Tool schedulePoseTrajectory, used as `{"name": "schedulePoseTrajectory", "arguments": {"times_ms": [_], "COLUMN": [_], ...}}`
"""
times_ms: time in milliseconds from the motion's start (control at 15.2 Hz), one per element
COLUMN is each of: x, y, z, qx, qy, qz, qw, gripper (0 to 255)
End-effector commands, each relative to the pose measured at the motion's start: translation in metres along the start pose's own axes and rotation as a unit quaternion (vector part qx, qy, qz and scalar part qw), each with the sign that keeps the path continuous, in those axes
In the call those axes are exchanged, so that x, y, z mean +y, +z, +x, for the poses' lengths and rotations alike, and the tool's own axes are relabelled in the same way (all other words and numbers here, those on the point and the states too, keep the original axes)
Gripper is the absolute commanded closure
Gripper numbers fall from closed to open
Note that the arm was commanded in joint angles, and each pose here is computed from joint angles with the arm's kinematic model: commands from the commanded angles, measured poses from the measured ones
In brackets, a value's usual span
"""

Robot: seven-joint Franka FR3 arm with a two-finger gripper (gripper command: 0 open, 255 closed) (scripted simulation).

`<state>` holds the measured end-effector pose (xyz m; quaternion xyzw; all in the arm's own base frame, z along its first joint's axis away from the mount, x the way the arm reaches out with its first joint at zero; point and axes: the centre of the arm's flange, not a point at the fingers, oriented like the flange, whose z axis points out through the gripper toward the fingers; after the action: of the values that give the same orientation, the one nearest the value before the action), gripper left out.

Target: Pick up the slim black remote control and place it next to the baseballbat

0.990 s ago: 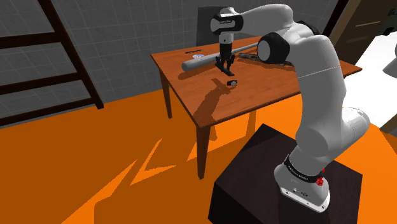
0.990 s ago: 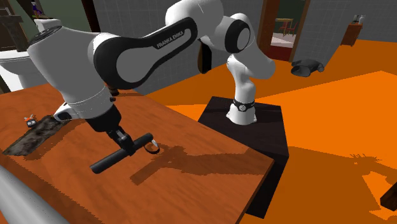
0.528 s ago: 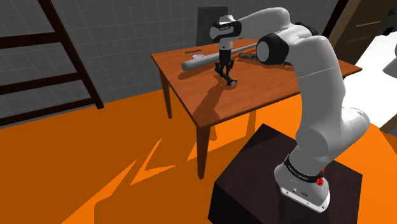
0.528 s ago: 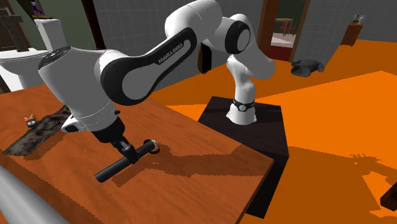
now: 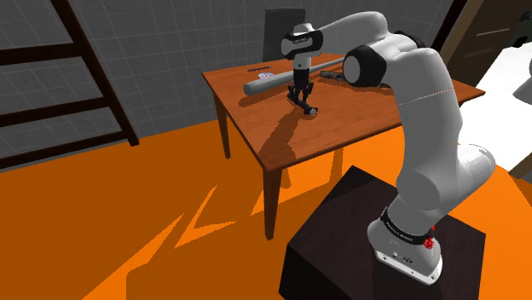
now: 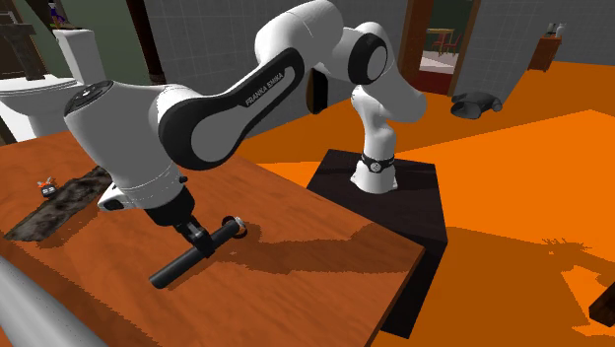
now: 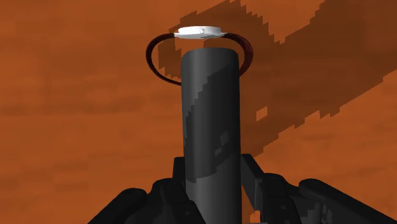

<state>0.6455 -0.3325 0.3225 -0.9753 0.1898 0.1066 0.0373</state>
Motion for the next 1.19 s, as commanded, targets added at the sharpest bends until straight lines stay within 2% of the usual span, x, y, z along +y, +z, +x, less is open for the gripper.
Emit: {"name": "schedulePoseTrajectory", "arguments": {"times_ms": [0, 66, 396, 660, 1122], "x": [0.000, 0.000, 0.000, 0.000, 0.000], "y": [0.001, 0.001, 0.001, -0.049, -0.049], "z": [0.000, 0.000, 0.000, 0.000, 0.000], "qx": [-0.001, -0.001, -0.001, -0.001, -0.001], "qy": [0.000, 0.000, 0.000, 0.000, 0.000], "qz": [0.000, 0.000, 0.000, 0.000, 0.000], "qw": [1.0000, 1.0000, 1.0000, 1.0000, 1.0000], "gripper": [255, 0, 0, 0, 0]}}
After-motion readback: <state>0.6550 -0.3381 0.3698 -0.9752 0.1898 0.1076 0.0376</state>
